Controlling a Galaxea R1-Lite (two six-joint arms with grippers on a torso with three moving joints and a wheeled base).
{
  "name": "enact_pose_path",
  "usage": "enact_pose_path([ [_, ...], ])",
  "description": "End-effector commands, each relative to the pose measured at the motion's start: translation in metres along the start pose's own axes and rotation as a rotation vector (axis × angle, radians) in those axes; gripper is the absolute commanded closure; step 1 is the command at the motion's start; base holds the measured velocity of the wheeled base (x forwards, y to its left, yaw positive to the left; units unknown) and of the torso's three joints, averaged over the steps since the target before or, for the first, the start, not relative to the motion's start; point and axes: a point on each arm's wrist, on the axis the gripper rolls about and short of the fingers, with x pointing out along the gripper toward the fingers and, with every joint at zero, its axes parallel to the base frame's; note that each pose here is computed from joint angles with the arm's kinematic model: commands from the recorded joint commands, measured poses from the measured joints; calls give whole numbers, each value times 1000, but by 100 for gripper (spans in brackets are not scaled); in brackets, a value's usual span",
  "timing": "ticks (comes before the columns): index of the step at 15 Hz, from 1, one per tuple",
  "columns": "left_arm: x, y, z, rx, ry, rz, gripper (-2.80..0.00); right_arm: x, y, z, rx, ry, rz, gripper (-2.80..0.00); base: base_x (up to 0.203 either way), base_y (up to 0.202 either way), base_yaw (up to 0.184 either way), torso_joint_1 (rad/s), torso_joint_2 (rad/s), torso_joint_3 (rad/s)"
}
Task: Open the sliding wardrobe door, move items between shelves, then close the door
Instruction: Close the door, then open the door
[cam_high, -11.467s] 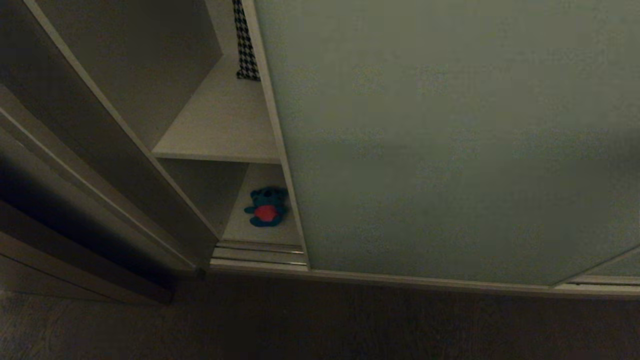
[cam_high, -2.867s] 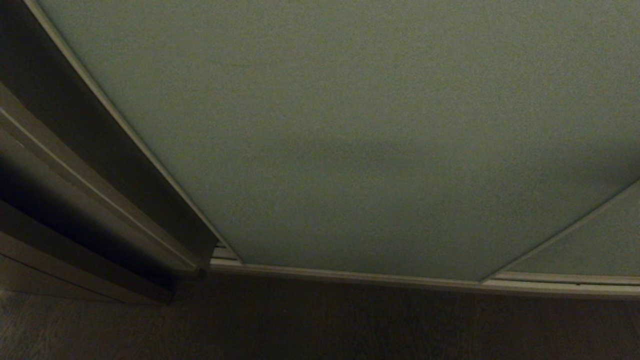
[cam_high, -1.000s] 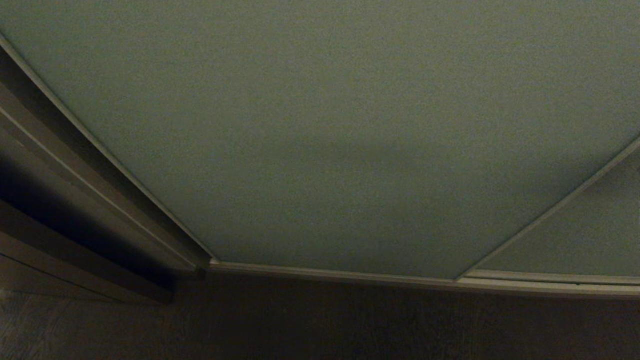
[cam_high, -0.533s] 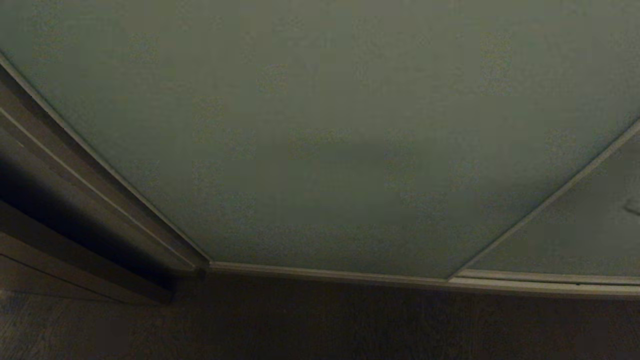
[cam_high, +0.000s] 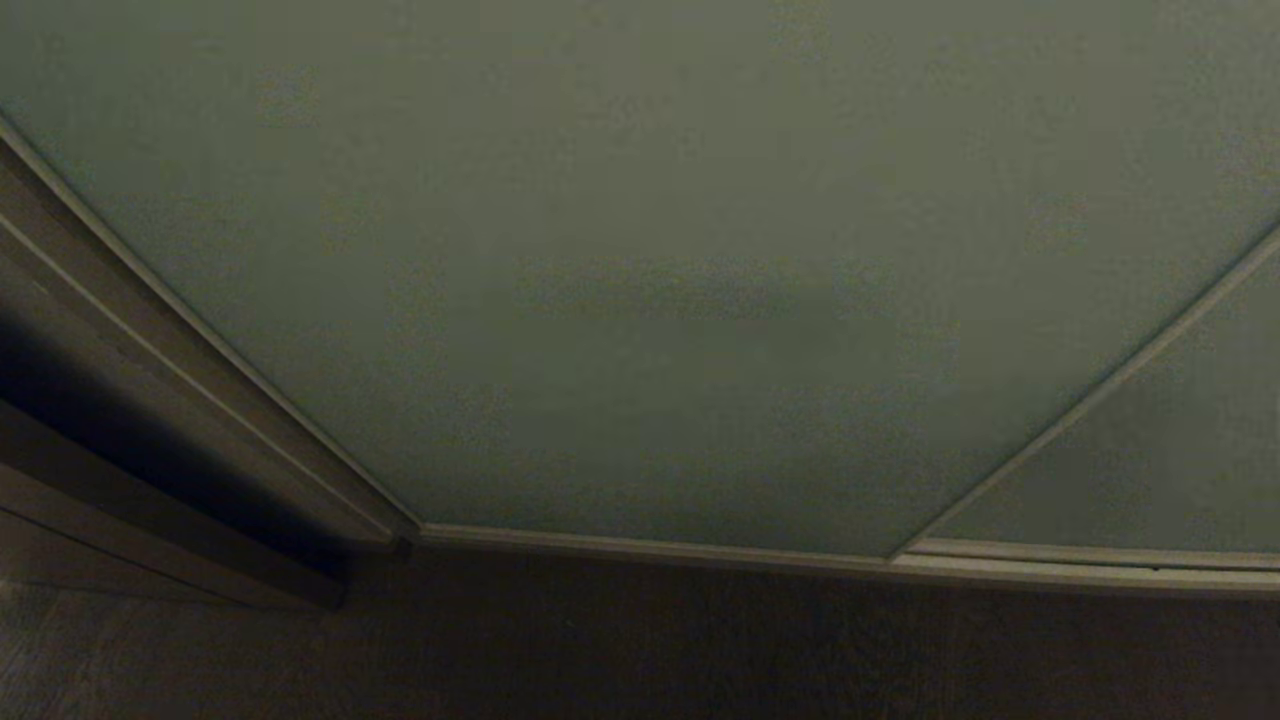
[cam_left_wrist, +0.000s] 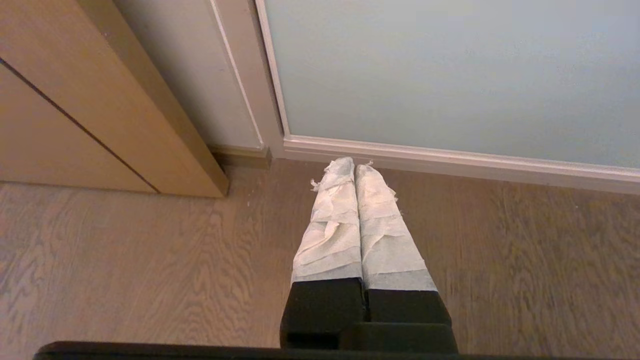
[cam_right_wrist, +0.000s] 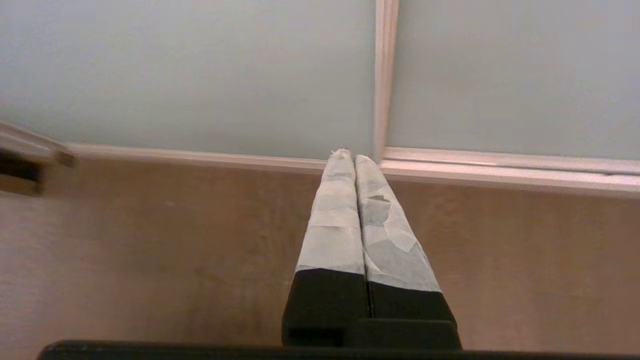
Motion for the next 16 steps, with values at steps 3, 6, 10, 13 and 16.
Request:
enact_pose_path([
  [3,0,0,0,0,2,0,0,-36,-1,-71,-82,-115,-161,0,0,0,0,0,0,0],
  [6,0,0,0,0,2,0,0,-37,-4,-79,-104,-124,-167,0,0,0,0,0,0,0],
  [10,0,0,0,0,2,0,0,-57,-6,-111,-144,-133,-107,0,0,0,0,0,0,0],
  [13,0,0,0,0,2,0,0,-47,-9,-128,-153,-186,-79,0,0,0,0,0,0,0],
  [16,0,0,0,0,2,0,0,-46,-9,-133,-202,-134,-67,0,0,0,0,0,0,0],
])
